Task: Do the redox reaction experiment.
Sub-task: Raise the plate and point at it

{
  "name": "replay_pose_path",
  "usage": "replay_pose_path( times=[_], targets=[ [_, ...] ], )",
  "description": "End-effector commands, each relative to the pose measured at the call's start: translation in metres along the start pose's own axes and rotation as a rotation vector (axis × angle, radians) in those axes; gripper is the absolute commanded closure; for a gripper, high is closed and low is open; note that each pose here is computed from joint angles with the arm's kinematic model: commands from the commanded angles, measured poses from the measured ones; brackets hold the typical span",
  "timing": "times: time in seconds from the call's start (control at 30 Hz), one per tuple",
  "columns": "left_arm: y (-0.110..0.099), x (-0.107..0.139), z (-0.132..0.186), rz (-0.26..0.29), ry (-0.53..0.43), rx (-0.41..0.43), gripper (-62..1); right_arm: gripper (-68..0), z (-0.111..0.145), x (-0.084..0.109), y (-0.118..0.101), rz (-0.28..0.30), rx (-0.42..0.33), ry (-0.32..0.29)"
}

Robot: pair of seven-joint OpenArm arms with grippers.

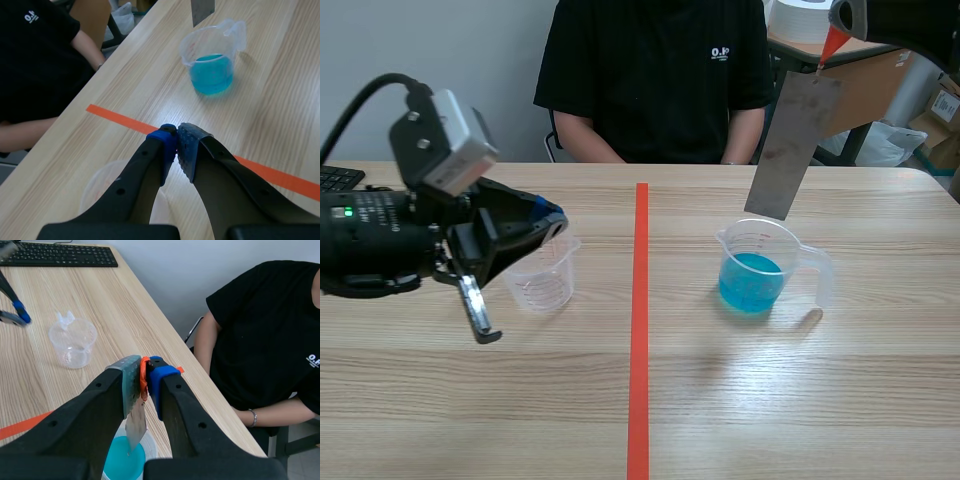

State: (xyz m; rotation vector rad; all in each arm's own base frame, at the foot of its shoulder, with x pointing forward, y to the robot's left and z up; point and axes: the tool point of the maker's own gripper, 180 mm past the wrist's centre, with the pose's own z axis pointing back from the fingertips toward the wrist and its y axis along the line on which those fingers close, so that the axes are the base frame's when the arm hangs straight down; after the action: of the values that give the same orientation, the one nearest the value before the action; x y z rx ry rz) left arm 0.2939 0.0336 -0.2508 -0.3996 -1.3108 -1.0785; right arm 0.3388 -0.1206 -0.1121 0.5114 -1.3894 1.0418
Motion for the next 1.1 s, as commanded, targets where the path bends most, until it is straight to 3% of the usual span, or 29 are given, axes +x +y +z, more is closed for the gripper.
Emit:
replay_pose_path(
  times=[0.0, 0.37, 0.43, 0.7, 1.07],
  targets=[
    [0.005, 0.0, -0.01, 0.017, -0.016, 0.026, -4.9, -1.7, 0.004, 0.016, -0.006, 0.024, -0.011, -0.038],
    [0.027, 0.004, -0.075, 0.053, -0.058, 0.078, -4.9, -1.7, 0.004, 0.016, -0.006, 0.024, -0.011, -0.038],
    [0.025, 0.003, -0.086, 0.039, -0.049, 0.066, -4.9, -1.7, 0.004, 0.016, -0.006, 0.024, -0.011, -0.038],
    [0.015, 0.006, -0.121, 0.072, -0.05, 0.029, -4.9, -1.7, 0.004, 0.016, -0.006, 0.025, -0.011, -0.038],
    [0.002, 0.018, -0.15, 0.077, -0.061, 0.0, -4.9, -1.7, 0.004, 0.016, -0.006, 0.025, -0.011, -0.037]
  ],
)
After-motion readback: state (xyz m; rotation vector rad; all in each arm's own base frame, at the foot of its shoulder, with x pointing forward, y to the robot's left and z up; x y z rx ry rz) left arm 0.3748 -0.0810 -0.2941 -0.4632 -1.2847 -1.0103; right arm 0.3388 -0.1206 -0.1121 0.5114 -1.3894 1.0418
